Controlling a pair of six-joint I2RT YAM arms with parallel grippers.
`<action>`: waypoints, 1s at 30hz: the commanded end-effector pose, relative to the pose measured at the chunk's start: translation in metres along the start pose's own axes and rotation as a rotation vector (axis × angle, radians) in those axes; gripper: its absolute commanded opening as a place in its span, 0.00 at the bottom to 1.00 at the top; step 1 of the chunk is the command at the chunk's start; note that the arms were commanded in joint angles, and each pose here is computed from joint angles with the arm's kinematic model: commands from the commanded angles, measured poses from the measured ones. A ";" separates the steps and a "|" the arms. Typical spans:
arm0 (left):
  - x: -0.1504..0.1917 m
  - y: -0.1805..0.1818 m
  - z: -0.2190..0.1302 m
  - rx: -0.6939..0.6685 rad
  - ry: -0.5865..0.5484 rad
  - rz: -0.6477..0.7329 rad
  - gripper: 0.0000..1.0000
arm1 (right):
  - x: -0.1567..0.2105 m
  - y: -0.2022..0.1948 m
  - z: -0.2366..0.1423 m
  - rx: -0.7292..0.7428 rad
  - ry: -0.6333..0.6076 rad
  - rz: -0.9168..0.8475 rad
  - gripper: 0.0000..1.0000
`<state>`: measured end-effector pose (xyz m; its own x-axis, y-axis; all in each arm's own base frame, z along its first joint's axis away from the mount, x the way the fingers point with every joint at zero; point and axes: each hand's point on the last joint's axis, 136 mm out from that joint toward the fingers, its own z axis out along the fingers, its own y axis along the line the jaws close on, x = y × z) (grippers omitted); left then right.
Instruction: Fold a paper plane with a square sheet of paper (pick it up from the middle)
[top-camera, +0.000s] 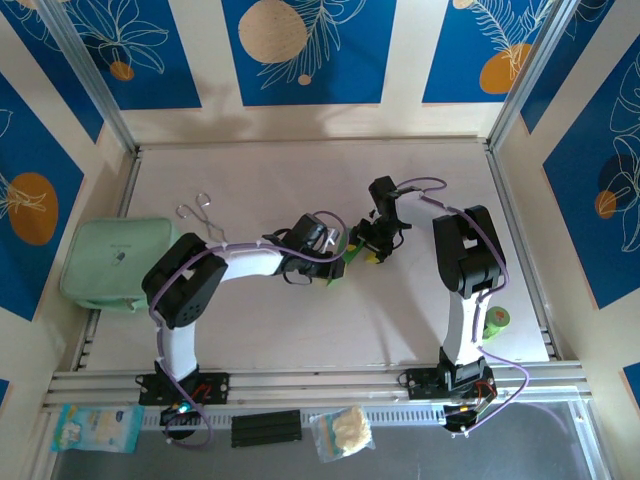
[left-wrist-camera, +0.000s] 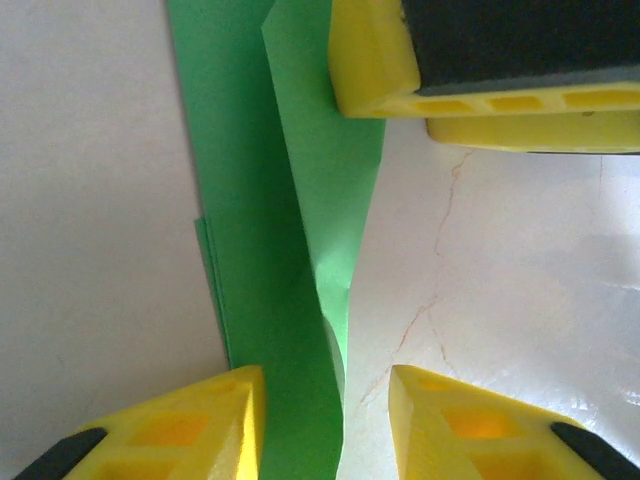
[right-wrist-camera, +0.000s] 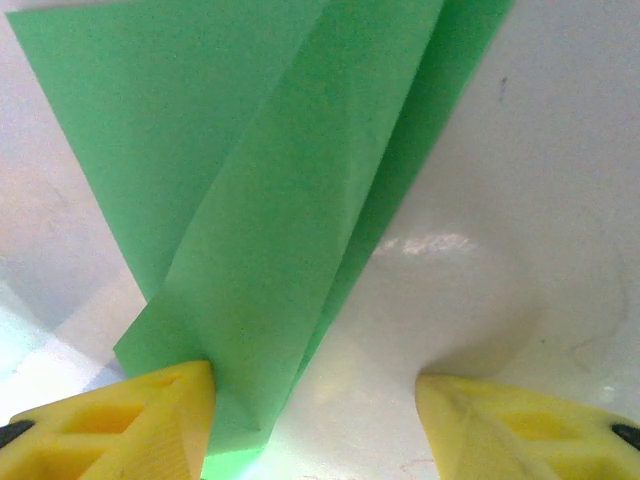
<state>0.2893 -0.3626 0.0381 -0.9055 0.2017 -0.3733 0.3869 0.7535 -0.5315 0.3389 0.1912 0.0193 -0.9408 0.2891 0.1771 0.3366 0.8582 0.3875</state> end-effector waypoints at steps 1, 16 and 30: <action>0.000 -0.007 0.004 0.009 0.015 0.028 0.37 | 0.002 -0.021 0.046 0.069 0.033 -0.001 0.59; 0.008 0.010 0.011 -0.043 0.025 -0.029 0.26 | 0.004 -0.024 0.049 0.074 0.045 0.003 0.59; 0.008 0.012 0.012 0.058 0.023 -0.173 0.10 | 0.002 -0.018 0.049 0.033 0.041 -0.039 0.61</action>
<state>0.2911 -0.3596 0.0278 -0.9426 0.1170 -0.3128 0.2886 0.7566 -0.5868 0.3387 0.1918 0.0187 -0.9402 0.2870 0.1836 0.3376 0.8574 0.3884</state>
